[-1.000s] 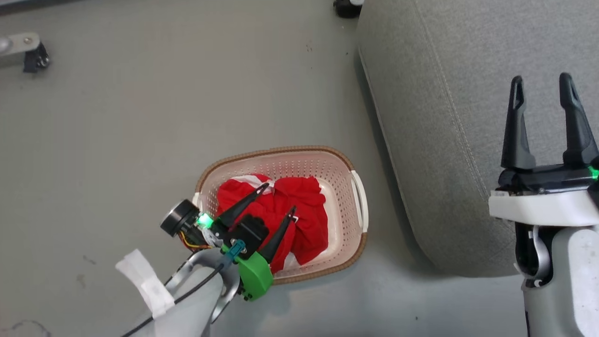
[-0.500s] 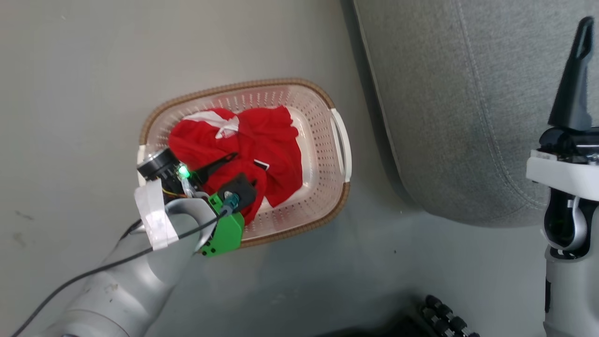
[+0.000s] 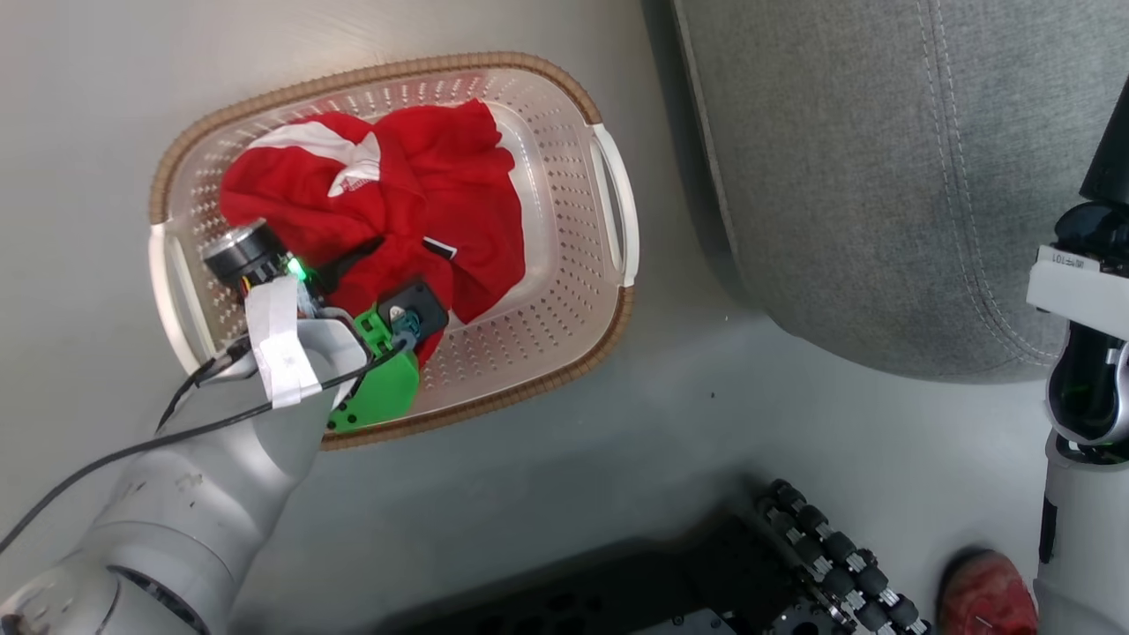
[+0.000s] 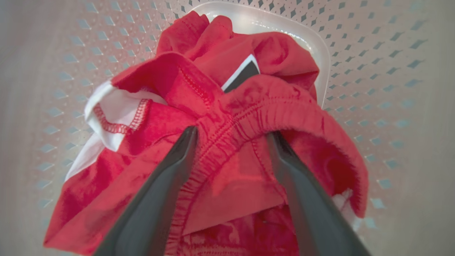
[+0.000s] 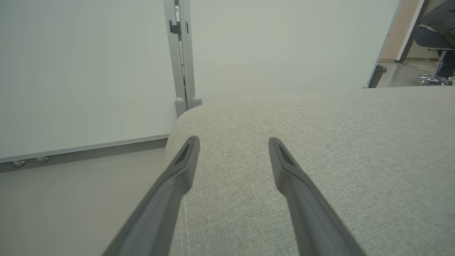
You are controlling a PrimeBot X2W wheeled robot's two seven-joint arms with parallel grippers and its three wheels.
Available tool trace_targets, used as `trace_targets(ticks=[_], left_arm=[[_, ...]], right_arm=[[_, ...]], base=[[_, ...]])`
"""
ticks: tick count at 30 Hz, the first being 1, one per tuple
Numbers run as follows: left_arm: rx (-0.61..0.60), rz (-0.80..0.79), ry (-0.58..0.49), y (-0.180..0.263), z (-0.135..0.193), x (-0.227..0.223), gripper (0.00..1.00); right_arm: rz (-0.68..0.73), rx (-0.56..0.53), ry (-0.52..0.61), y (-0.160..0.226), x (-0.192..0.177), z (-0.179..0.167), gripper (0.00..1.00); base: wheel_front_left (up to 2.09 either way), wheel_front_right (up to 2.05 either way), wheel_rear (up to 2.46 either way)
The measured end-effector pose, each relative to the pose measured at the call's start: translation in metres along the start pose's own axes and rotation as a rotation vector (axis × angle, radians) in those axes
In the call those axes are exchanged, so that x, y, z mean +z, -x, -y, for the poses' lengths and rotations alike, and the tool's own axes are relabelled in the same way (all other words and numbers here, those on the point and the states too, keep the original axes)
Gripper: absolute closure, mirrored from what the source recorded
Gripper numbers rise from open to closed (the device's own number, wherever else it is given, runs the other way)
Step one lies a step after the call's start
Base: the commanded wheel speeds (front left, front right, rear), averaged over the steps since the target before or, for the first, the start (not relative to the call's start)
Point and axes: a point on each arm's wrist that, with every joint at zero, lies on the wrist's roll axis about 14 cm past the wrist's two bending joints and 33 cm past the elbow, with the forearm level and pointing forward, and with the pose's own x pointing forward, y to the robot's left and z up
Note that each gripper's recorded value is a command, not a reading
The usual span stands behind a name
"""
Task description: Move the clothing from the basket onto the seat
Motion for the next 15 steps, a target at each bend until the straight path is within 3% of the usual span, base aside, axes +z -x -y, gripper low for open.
trace_targets(ticks=[11,12,14,15], left_arm=[[0.075,-0.023,-0.07,-0.026,-0.012,-0.015,0.0],[0.076,-0.021,-0.067,-0.027,-0.011,-0.015,0.11],[0.091,-0.014,-0.04,-0.027,-0.013,-0.015,1.0],[0.1,-0.011,-0.029,-0.027,-0.015,-0.014,1.0]], right_arm=[[-0.055,-0.018,0.011,0.001,-0.026,0.008,0.0],[-0.057,-0.018,0.012,0.001,-0.027,0.008,0.0],[-0.06,-0.017,0.014,0.001,-0.029,0.007,0.0],[-0.06,-0.016,0.014,0.001,-0.028,0.007,0.0]], base=[[0.0,0.0,0.0],[0.0,0.0,0.0],[0.0,0.0,0.0],[0.0,0.0,0.0]])
